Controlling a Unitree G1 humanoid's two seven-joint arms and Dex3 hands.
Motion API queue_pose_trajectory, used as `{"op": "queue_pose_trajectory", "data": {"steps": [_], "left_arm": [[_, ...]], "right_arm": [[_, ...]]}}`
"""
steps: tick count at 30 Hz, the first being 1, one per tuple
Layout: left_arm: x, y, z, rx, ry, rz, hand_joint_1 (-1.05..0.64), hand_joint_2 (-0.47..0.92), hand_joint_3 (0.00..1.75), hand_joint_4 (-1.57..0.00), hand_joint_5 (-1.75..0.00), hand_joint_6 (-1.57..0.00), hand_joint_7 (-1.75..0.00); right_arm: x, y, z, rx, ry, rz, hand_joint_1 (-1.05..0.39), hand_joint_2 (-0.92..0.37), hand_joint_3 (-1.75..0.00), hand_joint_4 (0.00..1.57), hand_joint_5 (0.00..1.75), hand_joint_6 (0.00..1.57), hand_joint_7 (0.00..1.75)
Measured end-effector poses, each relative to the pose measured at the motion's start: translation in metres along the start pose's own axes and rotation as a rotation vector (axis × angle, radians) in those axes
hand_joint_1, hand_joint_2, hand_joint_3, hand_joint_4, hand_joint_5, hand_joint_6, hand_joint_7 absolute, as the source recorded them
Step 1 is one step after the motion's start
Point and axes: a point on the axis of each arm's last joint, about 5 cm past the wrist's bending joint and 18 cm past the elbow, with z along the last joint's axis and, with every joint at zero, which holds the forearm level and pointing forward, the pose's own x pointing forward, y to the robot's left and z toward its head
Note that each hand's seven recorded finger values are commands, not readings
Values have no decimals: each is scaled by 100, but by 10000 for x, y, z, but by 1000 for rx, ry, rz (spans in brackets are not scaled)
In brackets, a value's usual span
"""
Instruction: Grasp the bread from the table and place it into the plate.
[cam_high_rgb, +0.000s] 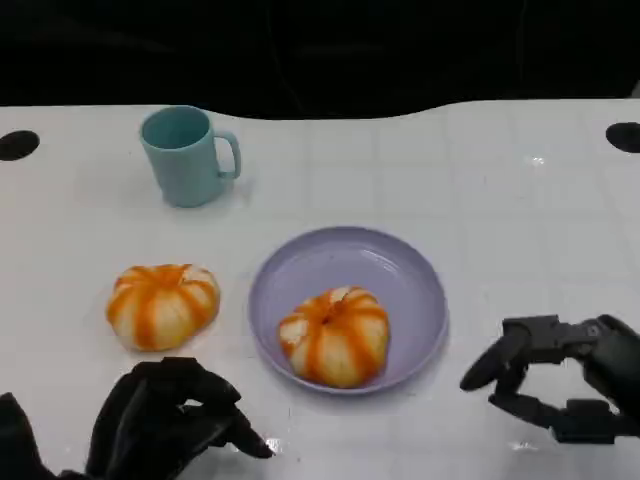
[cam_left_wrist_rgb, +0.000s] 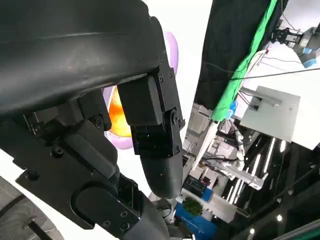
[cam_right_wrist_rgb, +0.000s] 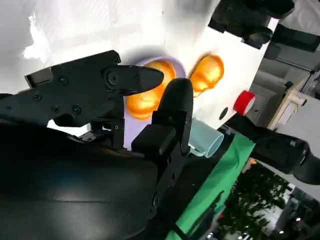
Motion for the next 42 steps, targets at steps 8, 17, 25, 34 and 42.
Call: {"op": "queue_pose_trajectory", "data": {"steps": [8, 17, 25, 34, 42], "left_arm": [[-2, 4, 1, -4, 6, 1, -100, 58, 1, -157, -51, -157, -14], [-11, 19, 14, 3, 8, 3, -98, 58, 1, -157, -51, -157, -11], [-17, 28, 19, 5, 9, 5, -97, 60, 1, -157, -51, -157, -9], [-20, 43, 7, 4, 14, 2, -99, 59, 0, -157, -51, -157, -8], [-17, 42, 6, 2, 15, 1, -95, 59, 0, -157, -50, -157, -7]], "right_arm": [[-110, 60, 4, 99, 23, -42, -15, -54, -110, 54, 174, 50, 143], [-98, 175, -92, 204, 16, -66, -20, -52, -119, 58, 175, 49, 148], [-96, 206, -130, 224, 18, -72, -18, -50, -125, 62, 175, 49, 153], [-68, 194, -176, 201, 1, -81, -17, -49, -121, 62, 175, 51, 153], [-50, 176, -209, 178, -15, -73, -16, -47, -120, 64, 175, 58, 141]]}}
